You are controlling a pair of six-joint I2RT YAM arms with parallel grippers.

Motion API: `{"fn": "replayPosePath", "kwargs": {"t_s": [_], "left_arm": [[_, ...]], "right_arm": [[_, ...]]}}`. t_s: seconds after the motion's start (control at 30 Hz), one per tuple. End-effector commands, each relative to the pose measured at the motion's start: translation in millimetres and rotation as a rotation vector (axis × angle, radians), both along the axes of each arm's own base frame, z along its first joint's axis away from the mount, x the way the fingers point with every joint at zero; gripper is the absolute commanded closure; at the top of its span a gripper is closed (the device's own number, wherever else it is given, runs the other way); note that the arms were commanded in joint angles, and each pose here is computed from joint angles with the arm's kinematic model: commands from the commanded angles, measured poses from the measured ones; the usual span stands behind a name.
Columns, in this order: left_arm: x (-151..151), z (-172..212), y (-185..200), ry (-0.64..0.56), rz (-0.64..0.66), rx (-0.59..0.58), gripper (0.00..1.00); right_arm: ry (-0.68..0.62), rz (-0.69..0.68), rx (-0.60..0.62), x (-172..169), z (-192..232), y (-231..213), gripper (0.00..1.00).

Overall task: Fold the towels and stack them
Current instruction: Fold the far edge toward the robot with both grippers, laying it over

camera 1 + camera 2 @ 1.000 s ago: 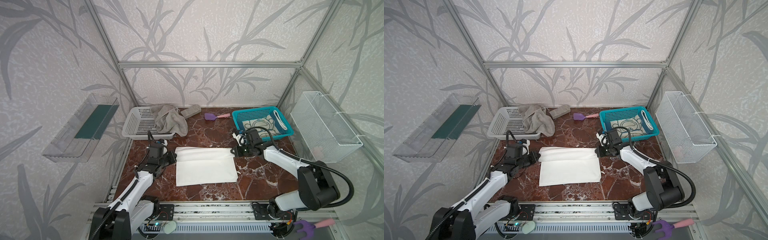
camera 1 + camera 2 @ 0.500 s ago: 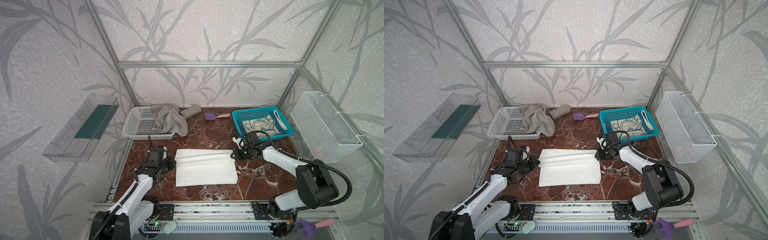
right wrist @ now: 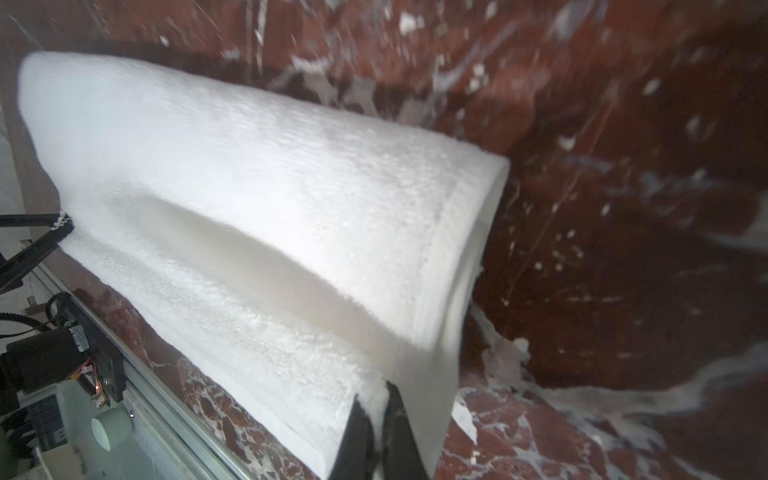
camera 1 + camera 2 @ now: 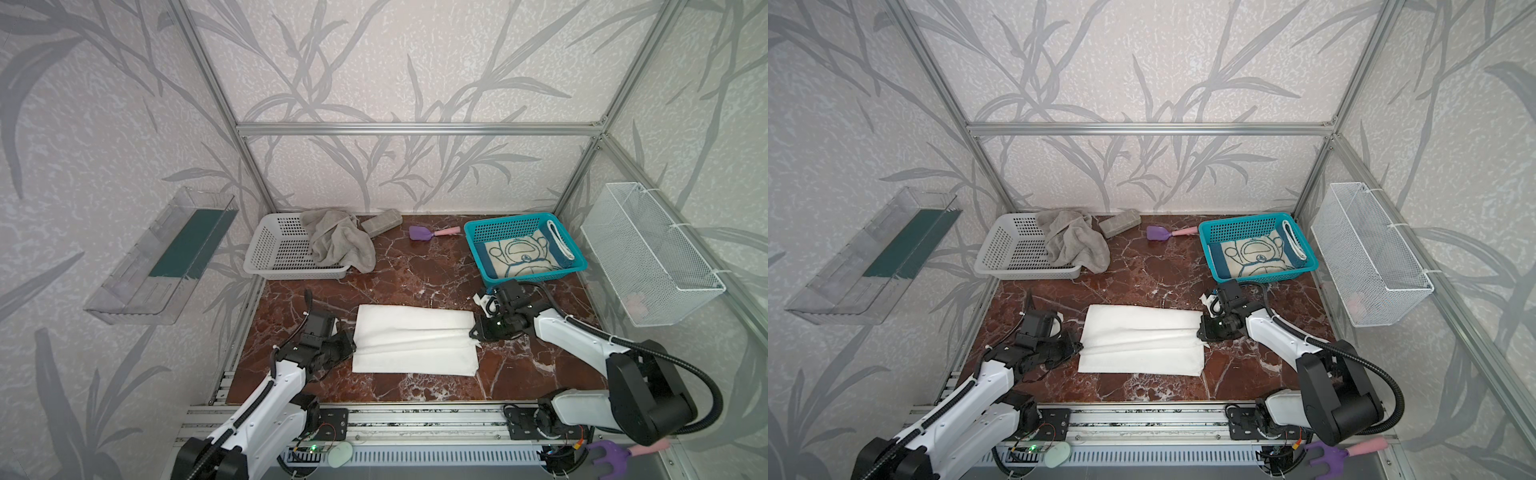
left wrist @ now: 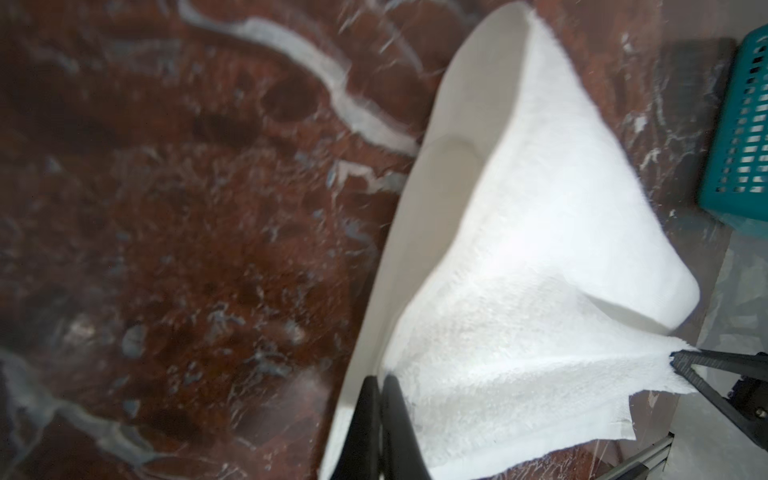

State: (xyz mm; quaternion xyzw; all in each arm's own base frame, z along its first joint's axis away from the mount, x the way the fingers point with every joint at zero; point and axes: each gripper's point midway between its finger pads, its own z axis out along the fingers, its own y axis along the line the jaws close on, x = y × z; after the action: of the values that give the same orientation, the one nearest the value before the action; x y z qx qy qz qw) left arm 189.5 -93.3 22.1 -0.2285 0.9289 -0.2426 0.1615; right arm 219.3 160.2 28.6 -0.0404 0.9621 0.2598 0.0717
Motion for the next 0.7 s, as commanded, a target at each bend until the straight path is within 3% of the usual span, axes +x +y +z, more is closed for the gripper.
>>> {"fn": "replayPosePath", "kwargs": {"t_s": [0.0, 0.4, 0.53, 0.67], "left_arm": [[9, -10, 9, -0.018, 0.095, 0.012, 1.0], [67, 5, 5, -0.038, 0.032, 0.09, 1.0], [85, 30, 2, -0.05, -0.026, 0.119, 1.0], [86, 53, 4, -0.084, -0.062, 0.143, 1.0]], "right_arm": [[-0.003, -0.039, 0.004, 16, -10, 3, 1.0], [-0.132, 0.04, -0.15, 104, 11, 7, 1.0], [-0.177, 0.056, -0.161, 113, 35, 7, 1.0], [-0.185, 0.069, -0.163, 100, 51, 2, 1.0]]}}
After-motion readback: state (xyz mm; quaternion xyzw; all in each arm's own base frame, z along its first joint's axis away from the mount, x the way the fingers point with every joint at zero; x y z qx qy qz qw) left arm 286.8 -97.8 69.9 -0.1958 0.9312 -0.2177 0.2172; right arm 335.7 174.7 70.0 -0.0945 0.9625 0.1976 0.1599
